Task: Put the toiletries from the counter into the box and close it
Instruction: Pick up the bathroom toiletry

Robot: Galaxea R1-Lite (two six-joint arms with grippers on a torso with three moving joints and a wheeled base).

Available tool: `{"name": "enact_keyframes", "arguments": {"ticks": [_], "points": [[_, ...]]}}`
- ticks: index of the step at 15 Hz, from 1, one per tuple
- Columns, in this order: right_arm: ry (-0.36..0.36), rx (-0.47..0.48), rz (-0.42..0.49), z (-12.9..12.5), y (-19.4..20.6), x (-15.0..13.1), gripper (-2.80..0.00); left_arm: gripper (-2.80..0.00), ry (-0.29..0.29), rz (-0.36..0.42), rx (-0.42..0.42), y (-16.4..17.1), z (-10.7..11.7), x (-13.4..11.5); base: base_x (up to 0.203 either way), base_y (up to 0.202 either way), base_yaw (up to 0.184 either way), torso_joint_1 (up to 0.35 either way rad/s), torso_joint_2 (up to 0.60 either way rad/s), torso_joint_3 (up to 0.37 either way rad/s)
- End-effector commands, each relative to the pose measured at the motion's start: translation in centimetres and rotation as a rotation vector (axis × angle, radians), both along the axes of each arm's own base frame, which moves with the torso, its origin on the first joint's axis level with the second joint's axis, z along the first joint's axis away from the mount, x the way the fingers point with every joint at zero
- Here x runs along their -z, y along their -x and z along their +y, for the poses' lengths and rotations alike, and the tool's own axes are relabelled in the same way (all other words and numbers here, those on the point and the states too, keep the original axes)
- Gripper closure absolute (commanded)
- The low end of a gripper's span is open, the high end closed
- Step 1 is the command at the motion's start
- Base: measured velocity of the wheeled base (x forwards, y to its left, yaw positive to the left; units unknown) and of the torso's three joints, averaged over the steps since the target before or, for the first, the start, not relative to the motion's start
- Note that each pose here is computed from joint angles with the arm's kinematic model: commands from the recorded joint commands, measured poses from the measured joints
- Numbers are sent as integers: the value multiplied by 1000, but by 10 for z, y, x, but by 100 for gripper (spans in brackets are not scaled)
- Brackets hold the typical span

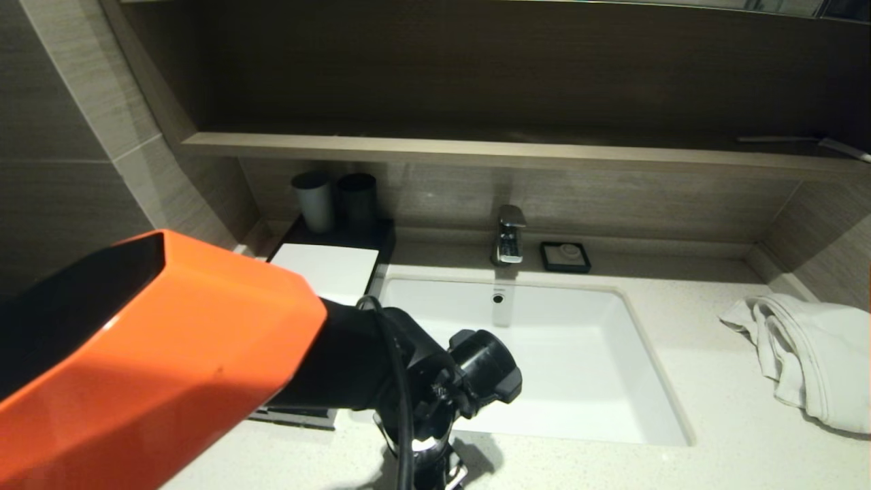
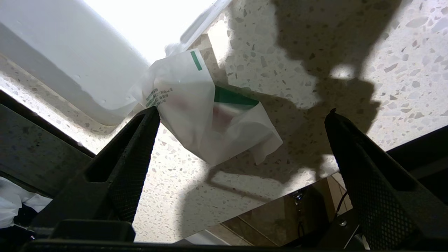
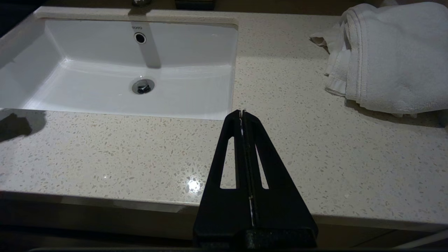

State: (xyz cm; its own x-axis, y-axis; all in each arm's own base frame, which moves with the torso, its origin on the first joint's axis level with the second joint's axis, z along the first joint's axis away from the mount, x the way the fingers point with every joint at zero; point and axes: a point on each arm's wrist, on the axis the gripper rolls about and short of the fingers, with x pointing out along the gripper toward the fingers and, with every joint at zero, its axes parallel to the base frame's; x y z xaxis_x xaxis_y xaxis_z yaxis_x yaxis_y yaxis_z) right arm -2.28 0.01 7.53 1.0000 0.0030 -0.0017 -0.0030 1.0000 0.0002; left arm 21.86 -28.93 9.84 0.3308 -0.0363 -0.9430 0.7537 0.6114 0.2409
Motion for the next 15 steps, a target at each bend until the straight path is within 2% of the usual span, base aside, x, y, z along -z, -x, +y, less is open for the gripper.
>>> {"name": "enact_keyframes", "arguments": {"ticks": [1,15], "points": [[0,0,0,0,0,0,0,0,-4,1,0,0,0,1,0,0,0,0,0,0],[0,0,0,0,0,0,0,0,0,-3,0,0,0,0,0,0,0,0,0,0]]}}
